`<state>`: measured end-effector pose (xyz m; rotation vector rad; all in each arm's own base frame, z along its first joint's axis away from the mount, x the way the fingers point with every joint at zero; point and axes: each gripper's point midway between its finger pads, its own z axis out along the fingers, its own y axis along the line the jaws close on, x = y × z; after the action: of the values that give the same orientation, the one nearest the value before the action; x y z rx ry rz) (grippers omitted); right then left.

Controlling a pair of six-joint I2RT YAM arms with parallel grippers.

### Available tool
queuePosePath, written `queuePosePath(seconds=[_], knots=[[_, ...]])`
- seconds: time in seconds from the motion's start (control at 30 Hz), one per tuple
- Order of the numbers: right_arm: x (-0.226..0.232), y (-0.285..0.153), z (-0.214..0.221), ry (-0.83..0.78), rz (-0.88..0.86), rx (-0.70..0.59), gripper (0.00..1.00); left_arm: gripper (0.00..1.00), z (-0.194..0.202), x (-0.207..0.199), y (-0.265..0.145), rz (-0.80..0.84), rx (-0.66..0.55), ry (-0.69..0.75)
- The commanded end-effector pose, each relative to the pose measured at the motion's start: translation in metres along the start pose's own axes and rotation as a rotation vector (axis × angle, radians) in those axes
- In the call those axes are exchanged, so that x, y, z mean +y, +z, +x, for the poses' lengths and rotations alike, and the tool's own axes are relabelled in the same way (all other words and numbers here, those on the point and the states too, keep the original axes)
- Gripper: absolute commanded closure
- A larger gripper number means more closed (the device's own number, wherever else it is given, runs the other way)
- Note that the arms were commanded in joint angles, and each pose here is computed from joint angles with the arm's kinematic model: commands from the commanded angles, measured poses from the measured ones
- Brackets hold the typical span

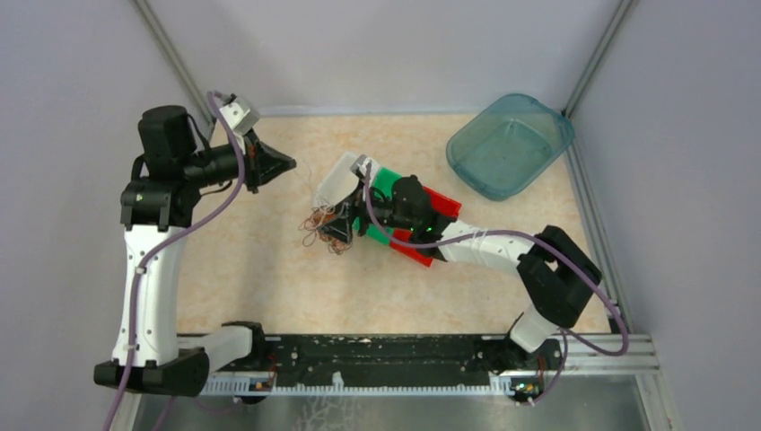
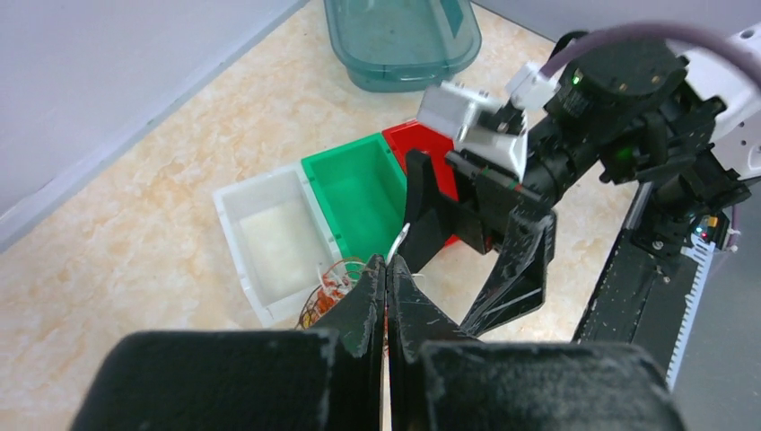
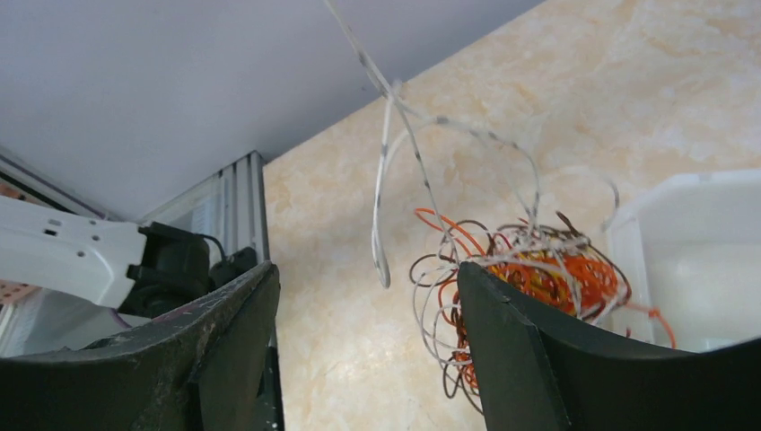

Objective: Untangle the cables
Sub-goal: Untie the cable.

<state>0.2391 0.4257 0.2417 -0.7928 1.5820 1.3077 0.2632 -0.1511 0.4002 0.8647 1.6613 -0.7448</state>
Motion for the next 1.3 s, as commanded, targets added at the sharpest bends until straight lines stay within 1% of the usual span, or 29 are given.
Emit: queuePosePath(seconds=[0.0,0.1,0.17,0.27,0.4,0.47,0.6,0.7,0.87,1.03,1.2,1.27], knots=[[0.007,0.016,0.001,-0.078,-0.007,-0.044,0.27,1.0,-0.011,-0.01,-0.014,-0.041,-0.016,0.02],[-0.007,0.035,0.017,-0.088,0.062,-0.011,0.31,1.0,-0.013,-0.011,-0.018,-0.053,-0.019,0.027],[-0.019,0.043,0.023,-0.076,0.095,-0.024,0.35,1.0,-0.015,-0.012,-0.02,-0.065,-0.021,0.033],[-0.023,0.055,0.037,-0.061,0.075,0.009,0.42,1.0,-0.017,-0.013,-0.023,-0.074,-0.023,0.039],[-0.019,0.067,0.059,-0.06,0.044,0.076,0.54,1.0,-0.015,-0.011,-0.025,-0.098,-0.019,0.041],[-0.018,0.067,0.072,-0.056,0.038,0.102,0.57,1.0,-0.016,-0.008,-0.026,-0.119,-0.019,0.045],[-0.022,0.058,0.109,-0.044,0.062,0.17,0.57,1.0,-0.028,0.001,-0.03,-0.18,-0.052,0.065],[-0.029,0.051,0.128,-0.024,0.108,0.185,0.56,1.0,-0.038,0.009,-0.033,-0.233,-0.075,0.064],[-0.044,0.039,0.138,-0.016,0.189,0.153,0.56,1.0,-0.05,0.015,-0.041,-0.295,-0.094,0.064],[-0.051,0.028,0.148,-0.015,0.226,0.151,0.56,1.0,-0.067,0.022,-0.056,-0.389,-0.119,0.121],[-0.053,0.015,0.161,0.019,0.245,0.157,0.56,1.0,-0.097,0.041,-0.082,-0.575,-0.209,0.21],[-0.053,0.009,0.165,0.028,0.254,0.16,0.56,1.0,-0.113,0.05,-0.1,-0.686,-0.26,0.241]])
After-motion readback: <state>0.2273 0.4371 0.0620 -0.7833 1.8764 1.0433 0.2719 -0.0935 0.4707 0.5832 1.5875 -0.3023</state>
